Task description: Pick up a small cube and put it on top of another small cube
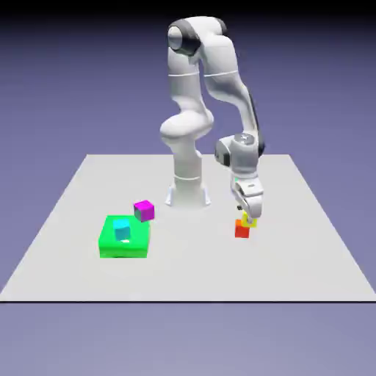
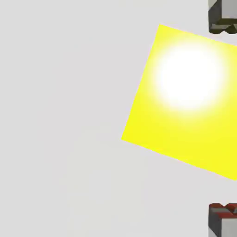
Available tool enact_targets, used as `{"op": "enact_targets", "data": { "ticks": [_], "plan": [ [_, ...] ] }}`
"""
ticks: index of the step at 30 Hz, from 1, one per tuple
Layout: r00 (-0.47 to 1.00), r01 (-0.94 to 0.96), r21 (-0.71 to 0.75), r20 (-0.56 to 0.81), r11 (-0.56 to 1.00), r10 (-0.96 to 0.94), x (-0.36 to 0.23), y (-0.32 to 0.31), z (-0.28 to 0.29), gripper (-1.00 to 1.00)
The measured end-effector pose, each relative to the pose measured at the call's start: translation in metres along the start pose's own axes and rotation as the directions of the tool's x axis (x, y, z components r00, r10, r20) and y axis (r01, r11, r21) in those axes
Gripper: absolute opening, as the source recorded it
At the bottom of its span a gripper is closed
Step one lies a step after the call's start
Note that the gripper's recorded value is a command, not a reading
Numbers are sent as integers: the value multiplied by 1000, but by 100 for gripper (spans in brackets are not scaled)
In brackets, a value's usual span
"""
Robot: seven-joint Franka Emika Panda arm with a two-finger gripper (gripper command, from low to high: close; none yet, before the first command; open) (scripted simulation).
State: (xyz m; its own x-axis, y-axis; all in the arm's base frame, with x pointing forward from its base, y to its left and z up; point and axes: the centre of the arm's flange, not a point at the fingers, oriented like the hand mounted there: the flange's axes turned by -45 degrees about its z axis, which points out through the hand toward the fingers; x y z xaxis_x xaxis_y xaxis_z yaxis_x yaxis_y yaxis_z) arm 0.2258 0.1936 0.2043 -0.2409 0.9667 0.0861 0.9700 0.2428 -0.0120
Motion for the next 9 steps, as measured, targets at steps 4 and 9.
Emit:
{"op": "enact_targets", "data": {
  "ticks": [4,9],
  "plan": [
    [1000,1,2,2,1000,-1,1,-1,-18,100],
    [1000,-3,-9,21,1000,3,-3,-4,-39,100]
  ]
}}
